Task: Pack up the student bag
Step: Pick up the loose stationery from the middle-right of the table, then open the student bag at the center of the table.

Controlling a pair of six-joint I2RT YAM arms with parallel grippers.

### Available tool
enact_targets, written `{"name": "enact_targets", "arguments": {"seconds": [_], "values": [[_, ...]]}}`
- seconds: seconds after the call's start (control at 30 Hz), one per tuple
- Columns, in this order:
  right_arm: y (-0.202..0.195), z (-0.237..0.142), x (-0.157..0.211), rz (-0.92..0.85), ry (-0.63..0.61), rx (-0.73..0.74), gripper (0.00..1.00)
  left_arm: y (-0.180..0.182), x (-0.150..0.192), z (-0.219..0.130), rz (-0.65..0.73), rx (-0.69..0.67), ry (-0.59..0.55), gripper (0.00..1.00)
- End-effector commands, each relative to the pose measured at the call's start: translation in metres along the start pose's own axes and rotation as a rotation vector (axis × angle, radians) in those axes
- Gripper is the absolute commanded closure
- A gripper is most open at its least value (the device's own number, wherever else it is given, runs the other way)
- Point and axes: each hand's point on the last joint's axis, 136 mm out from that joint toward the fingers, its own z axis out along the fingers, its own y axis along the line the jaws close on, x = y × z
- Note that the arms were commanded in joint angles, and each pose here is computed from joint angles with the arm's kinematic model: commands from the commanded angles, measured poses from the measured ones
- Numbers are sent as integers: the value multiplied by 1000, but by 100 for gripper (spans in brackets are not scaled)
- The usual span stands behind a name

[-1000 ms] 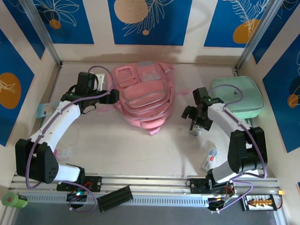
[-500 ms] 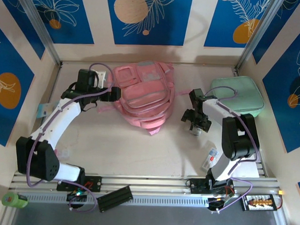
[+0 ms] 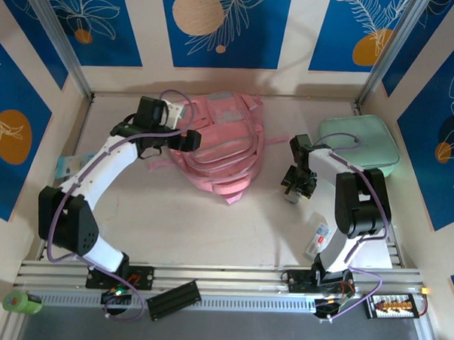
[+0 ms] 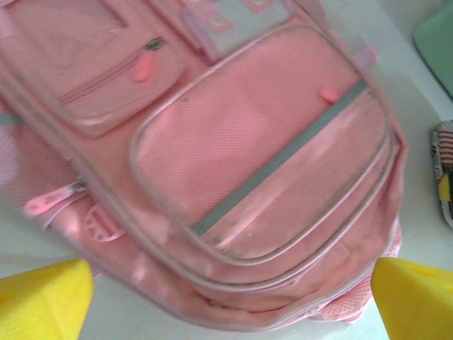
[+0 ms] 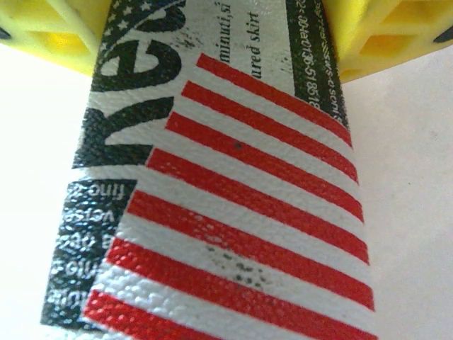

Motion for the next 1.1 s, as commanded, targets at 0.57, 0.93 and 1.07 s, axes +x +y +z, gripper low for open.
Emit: {"name": "enact_targets", "arguments": {"seconds": [0.57, 0.93, 1.07], "values": [[39, -95, 2, -24, -187, -384, 47, -53, 36, 108, 774, 87, 378, 36], [46, -101, 3, -27, -197, -409, 46, -47, 44, 133, 849, 117, 463, 37], [47, -101, 3, -26, -195, -411, 46, -50, 42, 132, 851, 131, 455, 33]]}}
